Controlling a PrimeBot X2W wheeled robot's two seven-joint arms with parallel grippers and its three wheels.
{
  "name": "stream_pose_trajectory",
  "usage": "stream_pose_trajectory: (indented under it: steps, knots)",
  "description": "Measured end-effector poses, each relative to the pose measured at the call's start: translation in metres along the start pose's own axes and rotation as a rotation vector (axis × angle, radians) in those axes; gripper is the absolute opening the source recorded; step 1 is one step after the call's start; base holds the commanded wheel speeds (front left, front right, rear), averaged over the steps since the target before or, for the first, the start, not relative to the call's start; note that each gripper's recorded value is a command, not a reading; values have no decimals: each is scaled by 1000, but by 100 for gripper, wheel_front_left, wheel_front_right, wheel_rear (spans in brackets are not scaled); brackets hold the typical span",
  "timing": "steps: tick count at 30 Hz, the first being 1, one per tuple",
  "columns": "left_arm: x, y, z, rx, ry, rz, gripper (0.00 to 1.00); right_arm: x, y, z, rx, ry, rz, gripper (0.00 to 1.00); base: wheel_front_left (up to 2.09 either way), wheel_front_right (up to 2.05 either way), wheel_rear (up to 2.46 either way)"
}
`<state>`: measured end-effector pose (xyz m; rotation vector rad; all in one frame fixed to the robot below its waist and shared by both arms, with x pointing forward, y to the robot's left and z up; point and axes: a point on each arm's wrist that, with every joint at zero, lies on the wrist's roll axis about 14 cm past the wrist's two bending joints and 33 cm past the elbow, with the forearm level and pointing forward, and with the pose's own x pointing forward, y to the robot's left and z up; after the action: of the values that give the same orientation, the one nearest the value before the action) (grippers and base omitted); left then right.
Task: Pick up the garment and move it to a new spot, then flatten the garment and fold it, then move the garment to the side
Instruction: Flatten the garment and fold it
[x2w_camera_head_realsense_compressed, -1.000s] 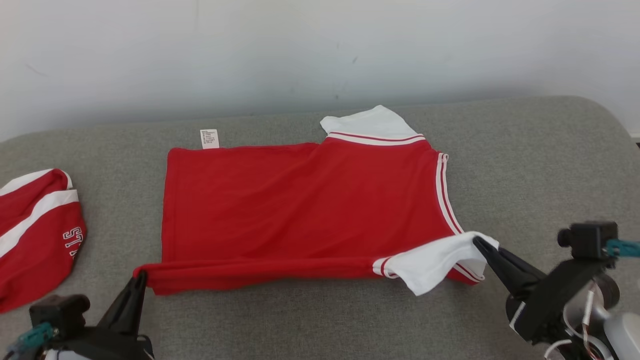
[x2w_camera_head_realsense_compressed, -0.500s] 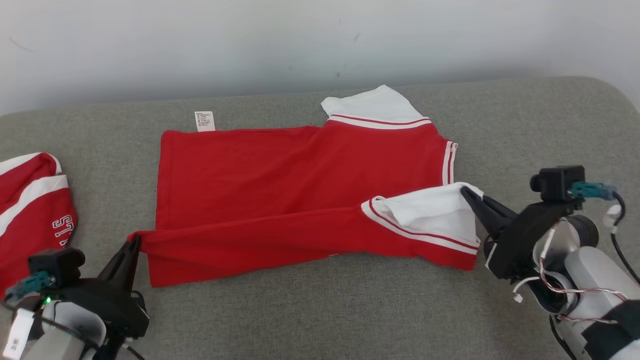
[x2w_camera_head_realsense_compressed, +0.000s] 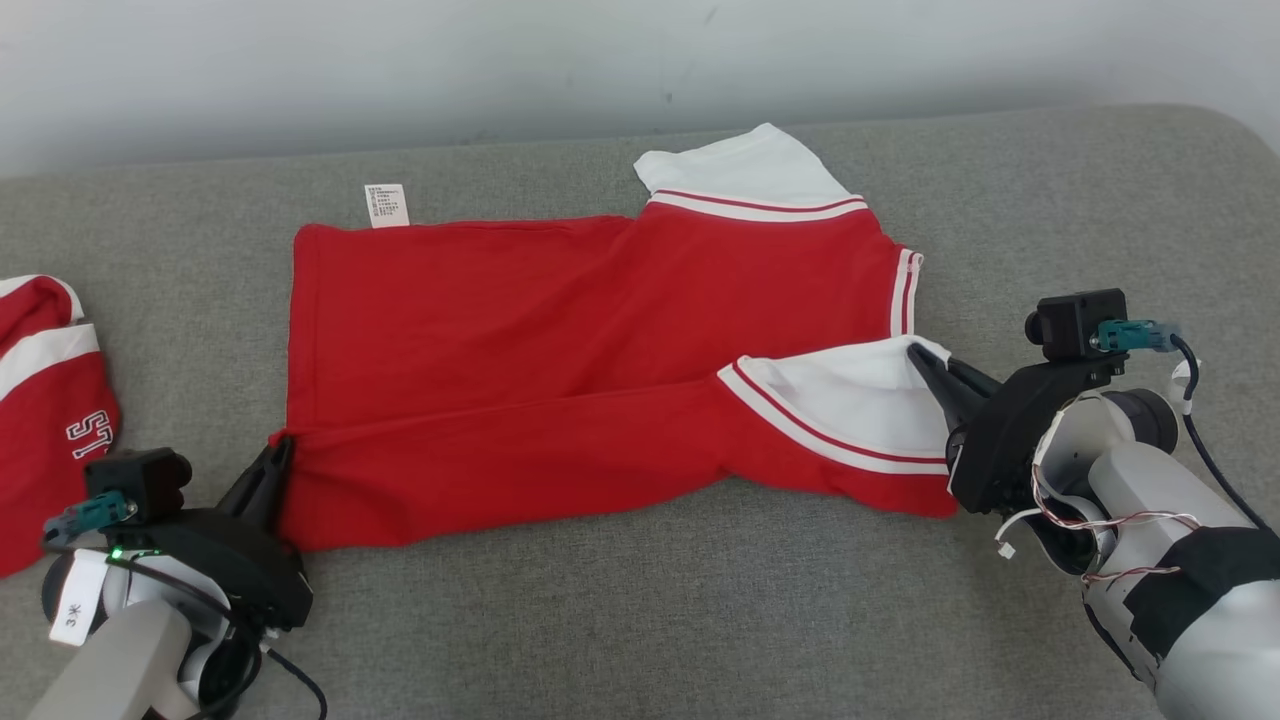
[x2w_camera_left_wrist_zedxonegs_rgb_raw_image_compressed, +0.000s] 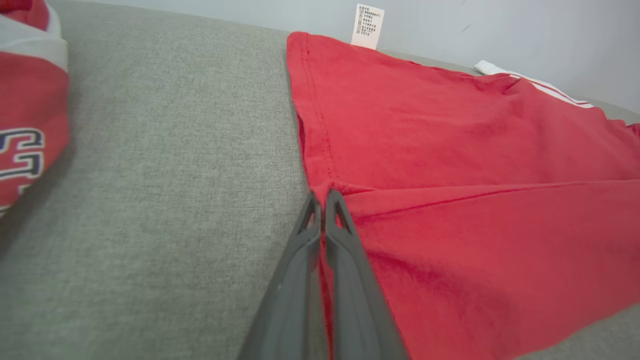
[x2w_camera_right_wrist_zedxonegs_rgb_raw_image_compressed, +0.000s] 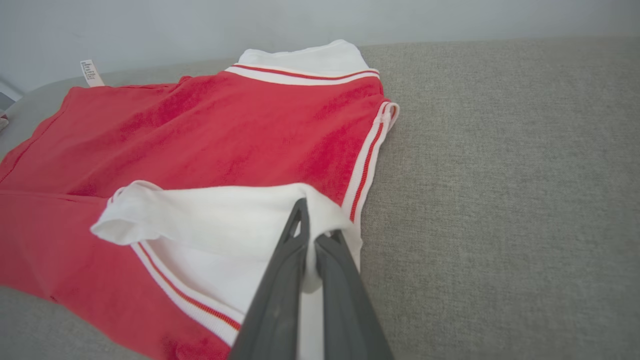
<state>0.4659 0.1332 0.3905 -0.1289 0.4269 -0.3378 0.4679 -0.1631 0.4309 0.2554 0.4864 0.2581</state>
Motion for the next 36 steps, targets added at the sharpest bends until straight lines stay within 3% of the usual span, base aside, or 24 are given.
stream_pose_trajectory:
  steps: [10, 11, 12, 13, 25, 36]
  knots:
    - [3, -4, -2, 3, -3, -16, 0, 8, -3, -9, -13, 16, -15, 0, 0, 0, 0]
    - [2, -2, -3, 3, -3, -13, 16, 8, -3, -9, -12, 11, -14, 25, 0, 0, 0]
    - [2, -2, -3, 3, -3, -13, 45, 8, -3, -9, -12, 11, -14, 65, 0, 0, 0]
    - [2, -1, -2, 6, -4, -10, 100, 8, -3, -8, -11, 6, -14, 100, 0, 0, 0]
    - [-13, -7, 30, 6, -140, 6, 100, -10, -9, 17, -46, -138, -11, 100, 0, 0, 0]
    - [-52, -17, 29, -2, -239, 45, 100, -35, -18, 6, -68, -175, -12, 100, 0, 0, 0]
